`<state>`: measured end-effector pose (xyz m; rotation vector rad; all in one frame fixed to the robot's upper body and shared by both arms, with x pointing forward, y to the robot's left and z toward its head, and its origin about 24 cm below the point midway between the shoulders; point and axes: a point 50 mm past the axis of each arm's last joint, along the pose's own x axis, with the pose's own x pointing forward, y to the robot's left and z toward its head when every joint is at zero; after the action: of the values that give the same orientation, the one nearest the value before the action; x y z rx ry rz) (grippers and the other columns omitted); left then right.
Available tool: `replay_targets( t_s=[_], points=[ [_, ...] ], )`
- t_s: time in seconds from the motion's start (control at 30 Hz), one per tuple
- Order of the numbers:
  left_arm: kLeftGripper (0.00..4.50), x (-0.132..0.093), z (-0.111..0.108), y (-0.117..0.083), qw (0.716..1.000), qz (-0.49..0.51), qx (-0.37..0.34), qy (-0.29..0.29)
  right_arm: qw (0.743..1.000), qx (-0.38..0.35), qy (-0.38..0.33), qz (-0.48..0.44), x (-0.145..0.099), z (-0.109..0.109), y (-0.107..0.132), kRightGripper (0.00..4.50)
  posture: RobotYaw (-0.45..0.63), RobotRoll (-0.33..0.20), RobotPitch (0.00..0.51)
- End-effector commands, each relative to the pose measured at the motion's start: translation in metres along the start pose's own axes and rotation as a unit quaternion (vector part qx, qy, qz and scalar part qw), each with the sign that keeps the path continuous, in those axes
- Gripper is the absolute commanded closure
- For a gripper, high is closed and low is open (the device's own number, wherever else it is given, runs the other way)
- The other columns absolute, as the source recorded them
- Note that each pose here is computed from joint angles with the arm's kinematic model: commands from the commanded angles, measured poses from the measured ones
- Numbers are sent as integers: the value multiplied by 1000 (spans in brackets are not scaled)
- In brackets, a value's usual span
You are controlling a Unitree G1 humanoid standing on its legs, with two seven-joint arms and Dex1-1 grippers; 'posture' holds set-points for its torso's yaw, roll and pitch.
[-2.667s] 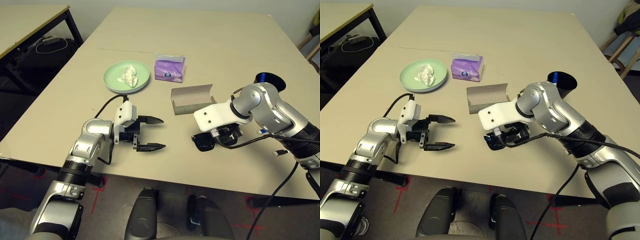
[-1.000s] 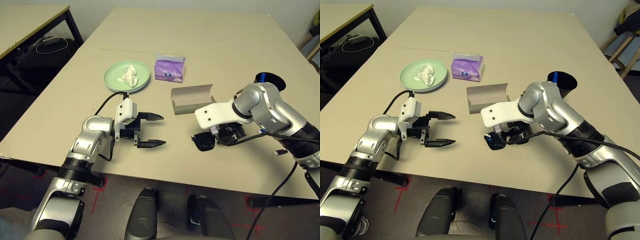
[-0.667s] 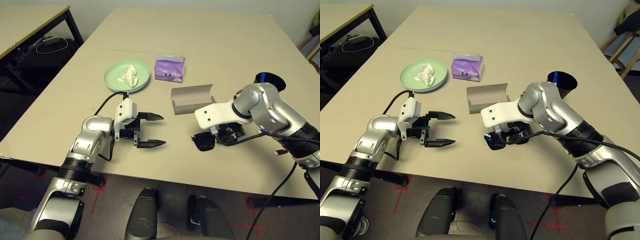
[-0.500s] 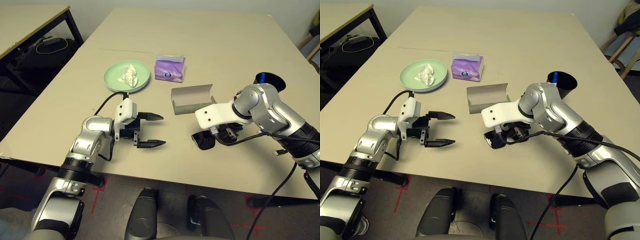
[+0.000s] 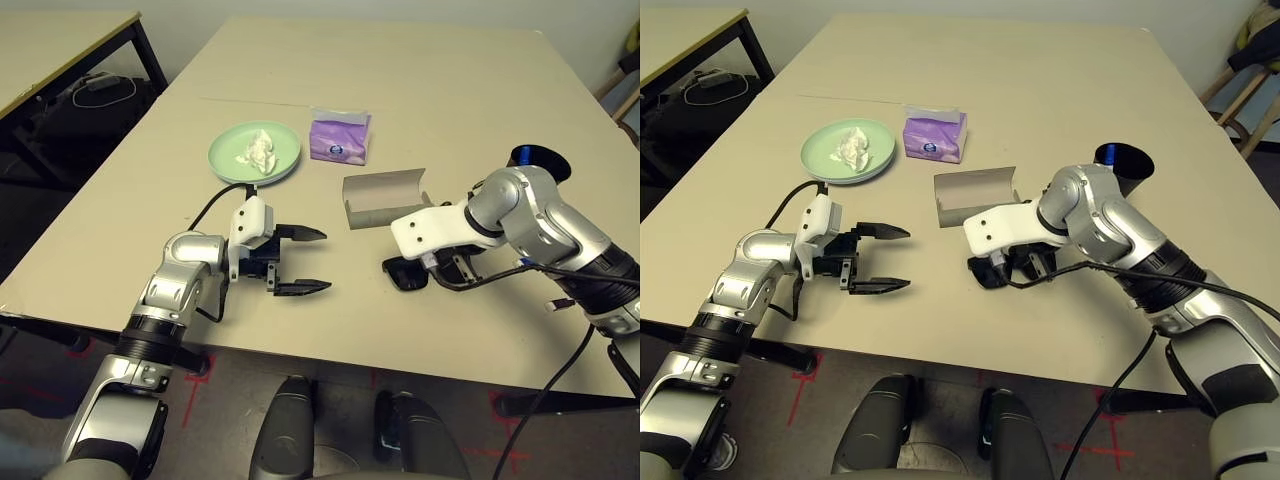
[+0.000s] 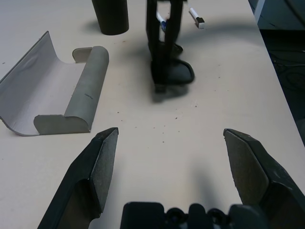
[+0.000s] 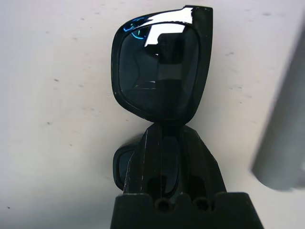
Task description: Organize and tidy the items on the table.
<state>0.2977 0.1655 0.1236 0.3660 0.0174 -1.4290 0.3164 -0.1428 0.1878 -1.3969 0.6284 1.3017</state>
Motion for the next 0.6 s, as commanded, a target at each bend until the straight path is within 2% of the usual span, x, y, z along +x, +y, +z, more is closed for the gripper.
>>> replay_targets(
  t_s=[0.03,0.23,0.6],
  points=[
    [0,-4,0,0,1000,-1,4,10,999,-5,-7,-52,-25,-1,-12,4147,263,0,118],
    [0,-1,5,5,1000,15,1,-14,994,-19,-16,-107,-35,12,-30,4147,254,0,112],
    [0,-3,10,8,999,26,6,-18,989,-28,-12,-146,-17,25,-55,4147,278,0,95]
  ],
)
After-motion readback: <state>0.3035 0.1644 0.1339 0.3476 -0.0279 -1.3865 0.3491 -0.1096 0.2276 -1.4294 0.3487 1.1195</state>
